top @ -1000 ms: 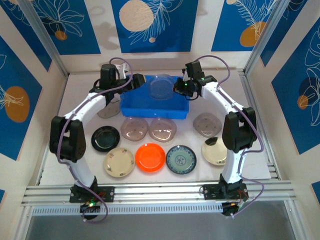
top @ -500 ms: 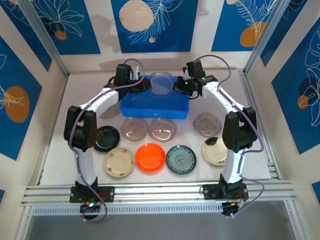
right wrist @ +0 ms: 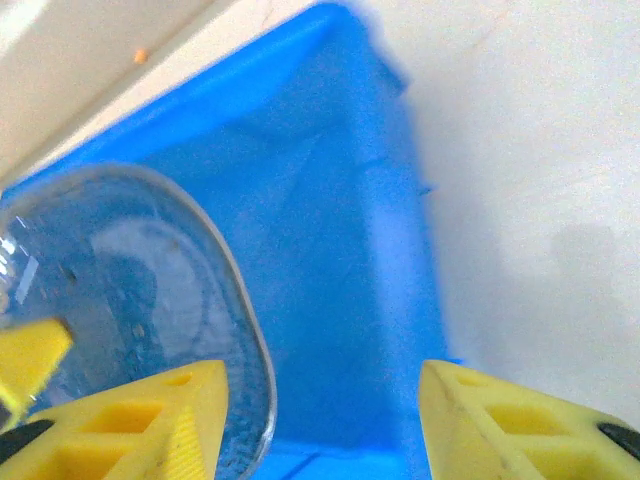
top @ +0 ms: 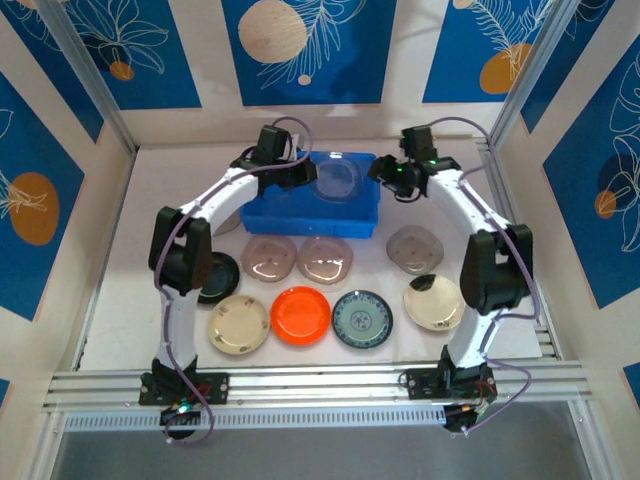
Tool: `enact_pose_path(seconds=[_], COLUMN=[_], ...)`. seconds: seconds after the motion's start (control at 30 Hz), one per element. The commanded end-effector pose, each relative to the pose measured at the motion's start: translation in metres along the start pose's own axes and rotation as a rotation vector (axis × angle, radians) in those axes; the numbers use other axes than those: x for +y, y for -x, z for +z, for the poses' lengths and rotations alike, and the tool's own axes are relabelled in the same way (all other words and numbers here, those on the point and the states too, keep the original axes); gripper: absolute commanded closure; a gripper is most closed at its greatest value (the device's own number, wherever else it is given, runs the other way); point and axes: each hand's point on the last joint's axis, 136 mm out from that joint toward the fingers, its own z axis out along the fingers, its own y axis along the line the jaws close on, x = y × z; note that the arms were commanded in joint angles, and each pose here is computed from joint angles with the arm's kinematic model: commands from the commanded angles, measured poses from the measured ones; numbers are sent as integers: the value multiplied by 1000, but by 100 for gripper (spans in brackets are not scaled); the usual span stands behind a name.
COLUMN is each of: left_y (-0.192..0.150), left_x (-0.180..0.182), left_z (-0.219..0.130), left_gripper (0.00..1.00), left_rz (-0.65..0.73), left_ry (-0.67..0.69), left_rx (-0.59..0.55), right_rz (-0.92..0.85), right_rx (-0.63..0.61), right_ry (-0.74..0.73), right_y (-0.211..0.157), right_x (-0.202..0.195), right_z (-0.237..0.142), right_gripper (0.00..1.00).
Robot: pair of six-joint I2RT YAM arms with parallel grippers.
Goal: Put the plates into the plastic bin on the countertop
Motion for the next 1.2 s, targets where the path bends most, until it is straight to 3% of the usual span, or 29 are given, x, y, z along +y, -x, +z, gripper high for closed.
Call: enact_pose_path(seconds=[0.0, 0.87, 1.0, 1.17], left_y=[-8, -30, -31, -30], left_x=[12, 33, 34, 34], left_z=[14, 80, 81, 80], left_gripper=[100, 99, 75, 64], left_rz=[-15, -105, -101, -90], left_ry=[58, 72, 80, 86], left_rx=[24, 132, 134, 137], right_rz=[28, 28, 27, 23], right_rx=[-107, -33, -29, -32], right_ry=[15, -2, -5, -11], right_y=[25, -9, -11, -10], right_x=[-5, -35, -36, -37], right_z=[-33, -25, -23, -24], right_gripper=[46, 48, 48, 48])
